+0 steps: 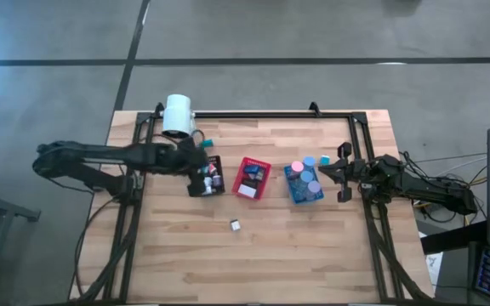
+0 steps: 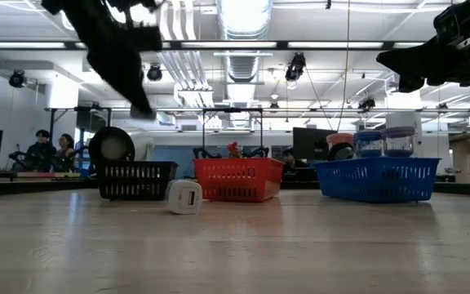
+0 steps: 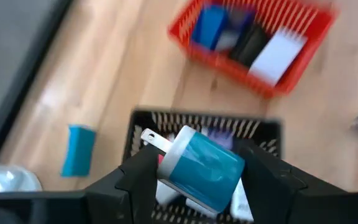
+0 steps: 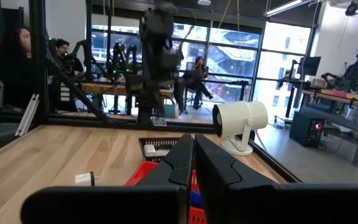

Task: Pick & Place Office items
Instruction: Put the left blue charger adapter into the black bin, then put the light blue digital clock into the red bin

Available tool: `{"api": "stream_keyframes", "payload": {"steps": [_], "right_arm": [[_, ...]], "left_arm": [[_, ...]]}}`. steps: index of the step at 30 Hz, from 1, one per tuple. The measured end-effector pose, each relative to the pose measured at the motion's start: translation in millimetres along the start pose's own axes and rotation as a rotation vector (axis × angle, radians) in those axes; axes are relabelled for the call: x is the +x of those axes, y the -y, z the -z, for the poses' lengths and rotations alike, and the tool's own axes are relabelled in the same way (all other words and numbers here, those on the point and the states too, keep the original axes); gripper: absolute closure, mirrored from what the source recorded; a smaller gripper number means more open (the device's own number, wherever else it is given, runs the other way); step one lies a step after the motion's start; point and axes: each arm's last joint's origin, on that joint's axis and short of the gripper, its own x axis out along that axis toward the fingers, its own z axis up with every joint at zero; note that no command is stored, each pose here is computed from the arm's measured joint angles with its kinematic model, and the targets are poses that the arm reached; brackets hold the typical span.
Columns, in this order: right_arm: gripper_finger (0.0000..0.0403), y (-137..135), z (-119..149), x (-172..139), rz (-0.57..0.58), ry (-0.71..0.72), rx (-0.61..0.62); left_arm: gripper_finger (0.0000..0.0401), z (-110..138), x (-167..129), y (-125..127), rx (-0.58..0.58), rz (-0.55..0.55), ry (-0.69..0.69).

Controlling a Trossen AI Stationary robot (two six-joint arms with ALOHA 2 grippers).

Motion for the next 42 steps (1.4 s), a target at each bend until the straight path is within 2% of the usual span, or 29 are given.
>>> {"api": "stream_keyframes", "payload": {"steps": [7,13,19,22,27,31,35,37,40,42], "right_arm": [[0.0390,0.0,0.0,0.0,0.000,0.000,0.000],[0.0390,0.0,0.0,0.0,0.000,0.000,0.000],[0.0390,0.0,0.2,0.1,0.000,-0.002,-0.003],[0.0390,0.0,0.2,0.1,0.000,-0.002,-0.003],[0.0390,0.0,0.8,0.5,-0.001,-0.009,-0.004],[0.0390,0.0,0.9,0.5,-0.001,-0.010,-0.007],[0.0390,0.0,0.9,0.6,0.000,-0.010,-0.016],[0.0390,0.1,1.1,0.7,-0.001,-0.012,-0.018],[0.0390,0.1,1.2,0.8,0.000,-0.013,-0.017],[0.0390,0.1,1.2,0.8,0.000,-0.013,-0.017]], "left_arm": [[0.0210,12.1,50.9,3.7,0.019,-0.009,-0.199],[0.0210,15.7,81.5,11.5,0.050,0.041,-0.274],[0.0207,17.0,94.8,13.8,0.055,0.037,-0.313],[0.0167,17.4,92.9,13.3,0.057,0.037,-0.321],[0.0088,7.6,73.4,9.3,0.051,0.042,-0.242],[0.0067,-0.8,43.2,2.8,0.051,0.049,-0.115],[0.0075,-0.5,5.9,-5.9,0.063,0.053,0.103],[0.0086,3.4,-10.9,-9.8,0.115,0.081,0.249],[0.0117,15.8,-27.5,-14.5,0.194,0.155,0.462],[0.0149,27.3,-31.9,-18.5,0.213,0.173,0.557]]}}
